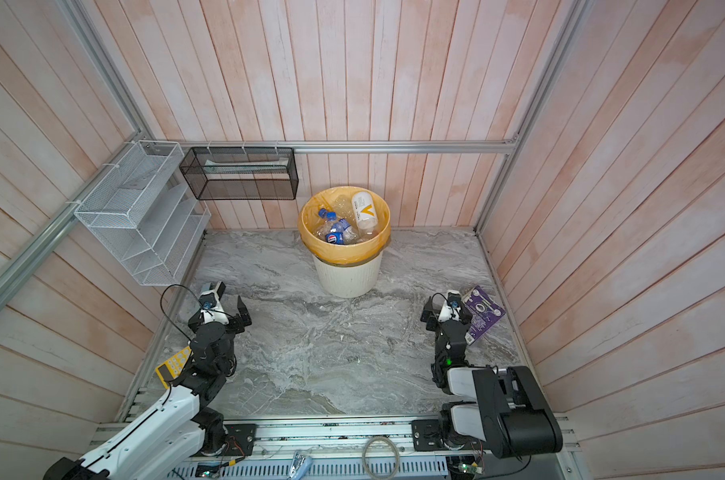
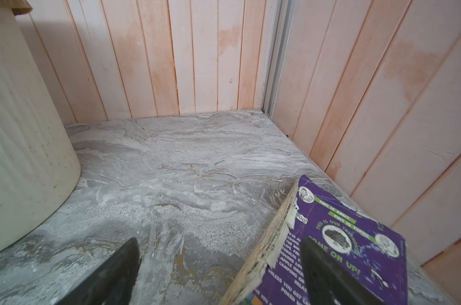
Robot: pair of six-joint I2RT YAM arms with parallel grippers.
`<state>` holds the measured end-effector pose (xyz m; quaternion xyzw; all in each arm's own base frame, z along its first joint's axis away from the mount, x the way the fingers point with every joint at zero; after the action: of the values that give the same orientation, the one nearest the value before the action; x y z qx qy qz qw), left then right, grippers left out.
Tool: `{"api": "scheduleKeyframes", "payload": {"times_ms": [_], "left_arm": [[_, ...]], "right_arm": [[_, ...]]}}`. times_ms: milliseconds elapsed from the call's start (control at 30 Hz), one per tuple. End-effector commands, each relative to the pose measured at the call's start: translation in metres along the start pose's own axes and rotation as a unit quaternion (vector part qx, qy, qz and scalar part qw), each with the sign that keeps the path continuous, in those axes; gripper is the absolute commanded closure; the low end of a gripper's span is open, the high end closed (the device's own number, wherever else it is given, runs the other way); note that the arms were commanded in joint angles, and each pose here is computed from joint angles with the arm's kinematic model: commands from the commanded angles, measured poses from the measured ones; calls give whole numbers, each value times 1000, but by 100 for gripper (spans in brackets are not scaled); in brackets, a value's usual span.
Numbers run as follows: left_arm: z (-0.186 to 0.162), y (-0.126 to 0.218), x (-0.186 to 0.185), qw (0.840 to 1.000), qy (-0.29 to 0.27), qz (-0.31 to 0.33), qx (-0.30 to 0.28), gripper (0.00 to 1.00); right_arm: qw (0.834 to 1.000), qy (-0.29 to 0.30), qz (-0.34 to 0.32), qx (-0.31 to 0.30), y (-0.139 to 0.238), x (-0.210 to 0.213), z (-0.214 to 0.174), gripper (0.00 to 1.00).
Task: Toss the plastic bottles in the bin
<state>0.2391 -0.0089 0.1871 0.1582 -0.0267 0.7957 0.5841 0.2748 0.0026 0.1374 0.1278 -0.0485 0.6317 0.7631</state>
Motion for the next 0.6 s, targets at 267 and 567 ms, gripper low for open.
{"api": "scheduleKeyframes", "payload": {"times_ms": [267, 567], "left_arm": [[-19, -30, 16, 996, 49, -8, -79, 0], [-30, -75, -19, 992, 9, -96, -76, 0]], "right_arm": [[998, 1, 58, 2, -30, 7, 1, 7], [998, -1, 61, 2, -31, 6, 2, 0]]}}
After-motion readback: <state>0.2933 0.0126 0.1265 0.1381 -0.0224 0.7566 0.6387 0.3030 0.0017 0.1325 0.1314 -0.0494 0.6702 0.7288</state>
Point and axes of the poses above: each gripper's point midway between its finger pads, its own y axis back along the fingers, its own x axis along the line the jaws close on, z = x × y, the point moved 7 cm from there along y, back along the fingers, and after that the axes turned 14 degrees about -y, right-handed, at the moved point
